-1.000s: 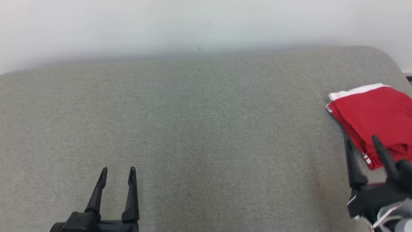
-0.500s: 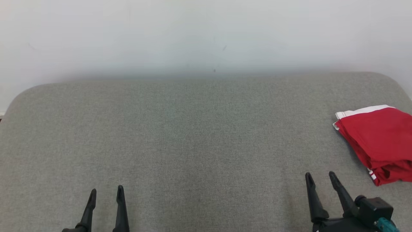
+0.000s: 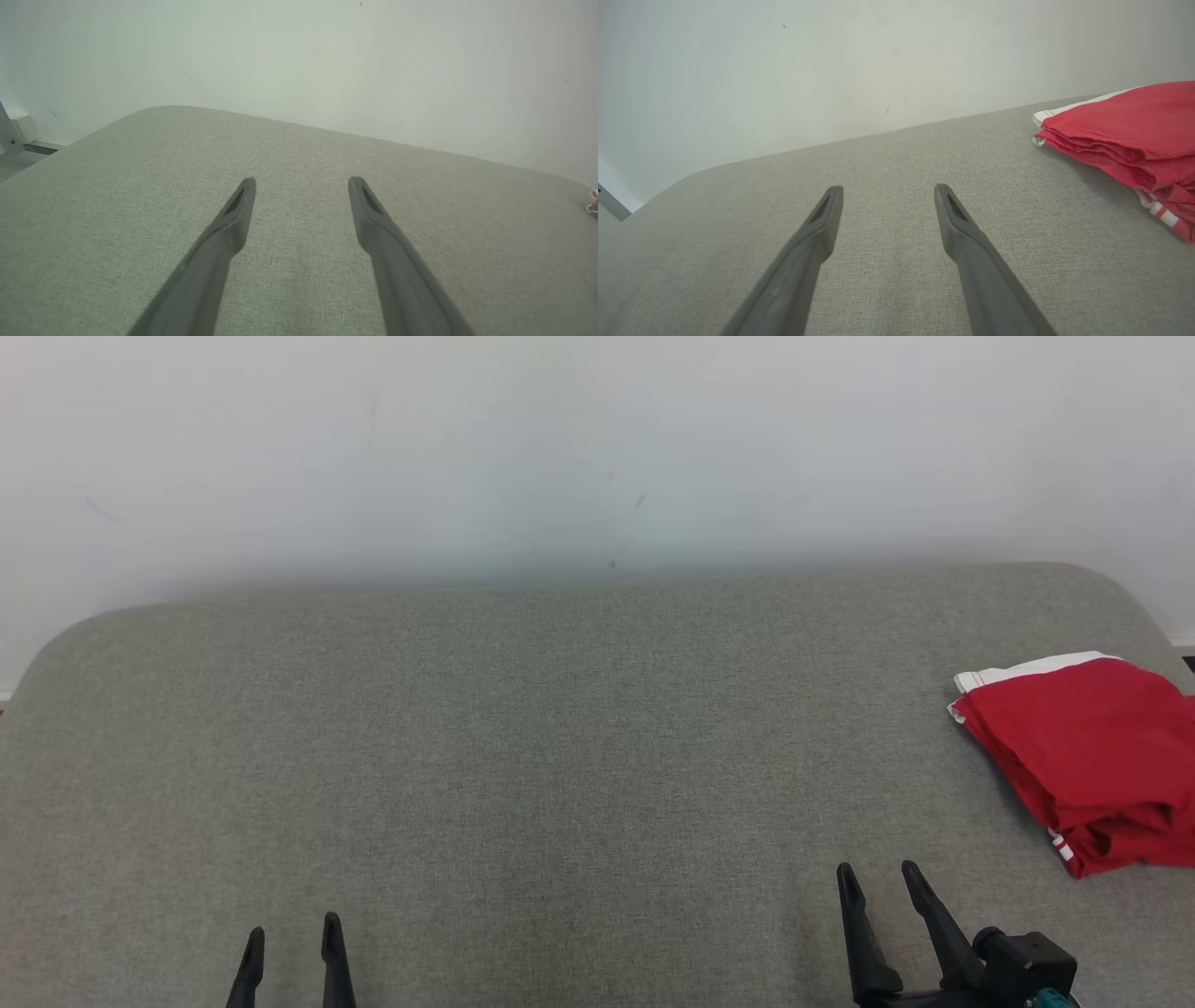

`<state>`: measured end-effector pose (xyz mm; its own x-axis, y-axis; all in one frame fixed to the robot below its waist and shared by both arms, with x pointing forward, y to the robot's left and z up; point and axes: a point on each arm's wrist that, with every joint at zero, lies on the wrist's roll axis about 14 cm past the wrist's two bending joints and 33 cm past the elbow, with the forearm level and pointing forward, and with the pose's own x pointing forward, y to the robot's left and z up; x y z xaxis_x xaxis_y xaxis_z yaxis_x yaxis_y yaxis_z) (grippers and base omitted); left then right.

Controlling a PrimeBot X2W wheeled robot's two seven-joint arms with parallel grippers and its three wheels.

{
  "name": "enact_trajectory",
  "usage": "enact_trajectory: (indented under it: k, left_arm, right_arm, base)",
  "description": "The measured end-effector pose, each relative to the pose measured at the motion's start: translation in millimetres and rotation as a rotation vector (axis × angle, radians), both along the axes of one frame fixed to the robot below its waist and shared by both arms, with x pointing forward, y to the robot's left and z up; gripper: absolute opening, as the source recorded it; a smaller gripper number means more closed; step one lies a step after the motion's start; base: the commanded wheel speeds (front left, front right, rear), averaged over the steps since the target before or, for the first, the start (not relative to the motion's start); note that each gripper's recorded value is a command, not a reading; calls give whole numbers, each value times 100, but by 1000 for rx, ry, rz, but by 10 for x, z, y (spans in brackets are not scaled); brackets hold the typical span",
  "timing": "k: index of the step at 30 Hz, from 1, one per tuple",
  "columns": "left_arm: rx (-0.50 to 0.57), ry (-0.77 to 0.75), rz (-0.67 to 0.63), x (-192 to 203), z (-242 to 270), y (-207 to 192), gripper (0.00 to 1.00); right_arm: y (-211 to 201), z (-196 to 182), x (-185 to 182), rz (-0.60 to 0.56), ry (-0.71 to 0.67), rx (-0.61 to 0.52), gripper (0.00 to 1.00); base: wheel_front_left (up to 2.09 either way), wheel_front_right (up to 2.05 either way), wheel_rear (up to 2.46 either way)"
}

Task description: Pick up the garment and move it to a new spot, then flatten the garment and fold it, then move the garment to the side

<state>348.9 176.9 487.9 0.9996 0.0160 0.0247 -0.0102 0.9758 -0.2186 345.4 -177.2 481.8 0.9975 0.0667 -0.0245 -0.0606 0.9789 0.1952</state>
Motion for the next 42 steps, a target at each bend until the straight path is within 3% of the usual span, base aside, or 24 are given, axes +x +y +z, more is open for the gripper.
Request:
enact_trajectory:
  k: [38, 39, 42]
  left_arm:
    - [8, 25, -24, 10, -78, -84, 100]
    - [8, 34, -24, 2, -105, -84, 0]
    - [8, 75, -23, -42, -225, -80, 0]
  right_arm:
    - [-20, -92, 25, -7, 13, -4, 100]
    - [-20, -126, 10, -8, 25, -2, 0]
    - [-25, -254, -53, -12, 66, 2, 0]
  base:
    - [0, 0, 0]
    - [0, 0, 0]
    - [0, 0, 0]
